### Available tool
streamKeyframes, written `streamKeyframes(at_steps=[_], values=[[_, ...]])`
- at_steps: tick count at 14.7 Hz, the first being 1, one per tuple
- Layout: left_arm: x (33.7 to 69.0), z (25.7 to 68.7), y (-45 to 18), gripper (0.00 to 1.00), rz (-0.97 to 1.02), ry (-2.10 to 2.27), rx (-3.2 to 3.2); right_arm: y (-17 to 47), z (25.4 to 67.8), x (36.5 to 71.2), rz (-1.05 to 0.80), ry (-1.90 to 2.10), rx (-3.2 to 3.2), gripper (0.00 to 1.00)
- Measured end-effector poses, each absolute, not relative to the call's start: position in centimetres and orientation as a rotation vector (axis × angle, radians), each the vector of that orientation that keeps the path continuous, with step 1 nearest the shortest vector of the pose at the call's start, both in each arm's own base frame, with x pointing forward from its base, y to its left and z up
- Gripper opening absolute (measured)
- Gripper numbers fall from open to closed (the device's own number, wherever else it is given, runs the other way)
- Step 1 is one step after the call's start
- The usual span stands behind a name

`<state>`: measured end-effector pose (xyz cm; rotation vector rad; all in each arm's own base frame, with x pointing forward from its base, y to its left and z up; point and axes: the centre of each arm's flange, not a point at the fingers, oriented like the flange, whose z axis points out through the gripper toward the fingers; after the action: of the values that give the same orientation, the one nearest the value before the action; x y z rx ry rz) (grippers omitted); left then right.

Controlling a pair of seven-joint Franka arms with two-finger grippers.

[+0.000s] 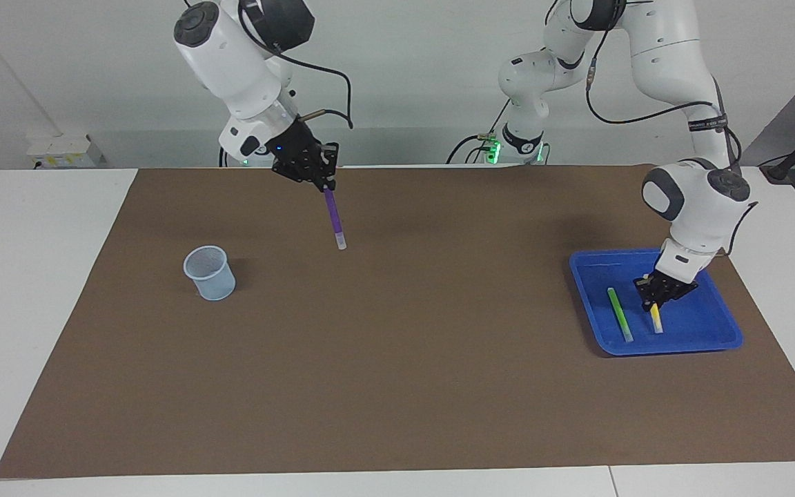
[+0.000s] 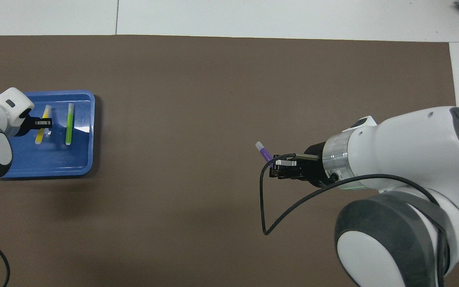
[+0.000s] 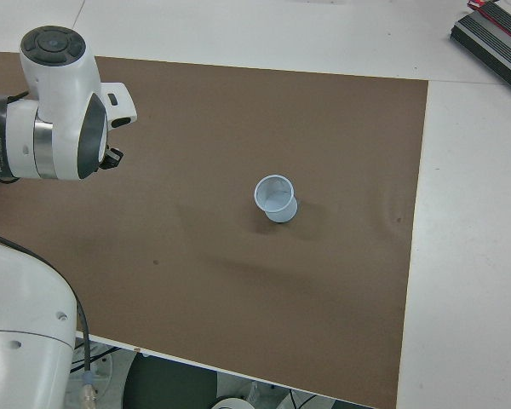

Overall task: Right arm passes pens to left for tray arrangement
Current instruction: 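Lift the purple pen from the cup with the right gripper toward center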

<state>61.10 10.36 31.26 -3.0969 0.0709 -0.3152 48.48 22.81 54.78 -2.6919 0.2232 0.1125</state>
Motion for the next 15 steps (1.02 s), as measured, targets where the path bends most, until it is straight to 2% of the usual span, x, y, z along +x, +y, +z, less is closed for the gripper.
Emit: streamKeyframes(at_steps=[7,13,15], values=[[61.3,31.2,10.4,0.19,-0.337,0.069,-3.092,24.0,54.8,48.4,0.131,0.308,-2.547,0.17],[61.6,29.9,10.4,0.19,-0.365,0.068,-3.088,26.0,53.1,47.5,0.153,0.332,-2.491,0.17],[61.7,29.8,10.5,0.36,-0.375,0.066,-3.086,26.6,53.0,47.2,0.145,0.322,-2.491,0.17]])
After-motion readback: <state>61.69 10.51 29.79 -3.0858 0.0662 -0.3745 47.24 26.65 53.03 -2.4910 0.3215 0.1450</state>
